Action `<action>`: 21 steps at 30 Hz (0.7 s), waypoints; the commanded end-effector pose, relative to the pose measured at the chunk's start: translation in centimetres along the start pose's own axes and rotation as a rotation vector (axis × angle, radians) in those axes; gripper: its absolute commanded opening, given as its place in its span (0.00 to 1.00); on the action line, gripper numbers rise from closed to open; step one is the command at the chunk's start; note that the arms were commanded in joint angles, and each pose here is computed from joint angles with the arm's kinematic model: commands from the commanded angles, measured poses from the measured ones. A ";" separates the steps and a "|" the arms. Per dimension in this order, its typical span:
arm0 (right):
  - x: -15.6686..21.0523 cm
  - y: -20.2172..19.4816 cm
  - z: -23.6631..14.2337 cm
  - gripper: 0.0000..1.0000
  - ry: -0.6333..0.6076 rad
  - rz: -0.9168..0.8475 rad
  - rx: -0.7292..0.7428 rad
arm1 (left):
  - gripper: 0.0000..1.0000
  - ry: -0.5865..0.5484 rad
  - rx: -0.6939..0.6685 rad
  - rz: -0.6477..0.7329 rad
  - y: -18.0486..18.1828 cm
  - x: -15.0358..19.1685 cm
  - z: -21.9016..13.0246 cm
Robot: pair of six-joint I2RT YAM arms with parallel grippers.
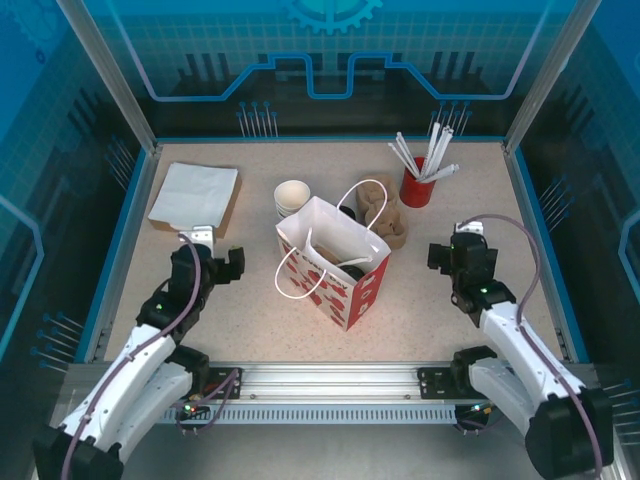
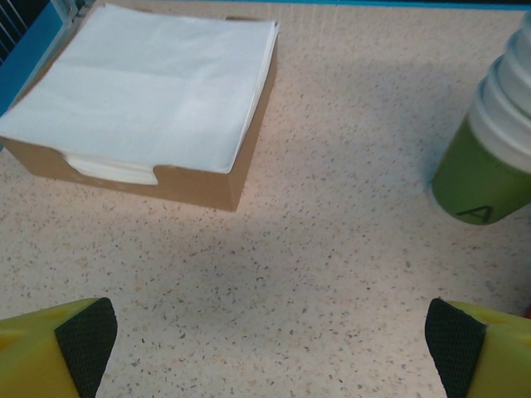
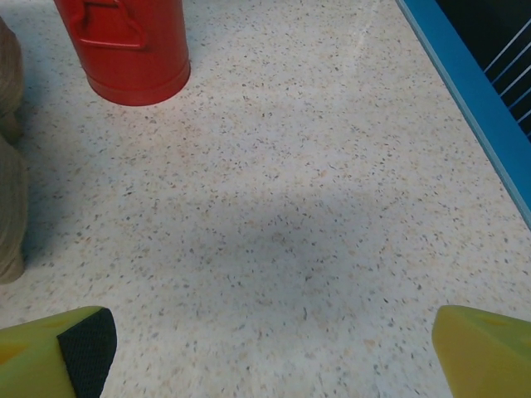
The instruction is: Pack the takeout coffee
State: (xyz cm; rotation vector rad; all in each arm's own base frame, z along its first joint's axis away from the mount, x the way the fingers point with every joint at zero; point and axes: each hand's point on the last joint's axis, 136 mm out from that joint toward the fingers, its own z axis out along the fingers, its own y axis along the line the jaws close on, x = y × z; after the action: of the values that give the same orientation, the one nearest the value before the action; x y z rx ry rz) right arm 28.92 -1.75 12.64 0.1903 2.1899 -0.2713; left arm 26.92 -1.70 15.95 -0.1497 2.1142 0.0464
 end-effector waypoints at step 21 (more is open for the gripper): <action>-3.8 5.7 8.1 1.00 -0.303 -0.066 -0.245 | 0.99 -0.027 0.104 0.024 -0.6 -1.2 9.6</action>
State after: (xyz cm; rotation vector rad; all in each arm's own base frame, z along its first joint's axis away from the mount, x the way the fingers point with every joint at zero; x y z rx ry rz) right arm 37.33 1.04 8.66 -0.0305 2.0064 -0.1029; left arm 34.08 -0.76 10.27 -0.1249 2.1667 -0.0205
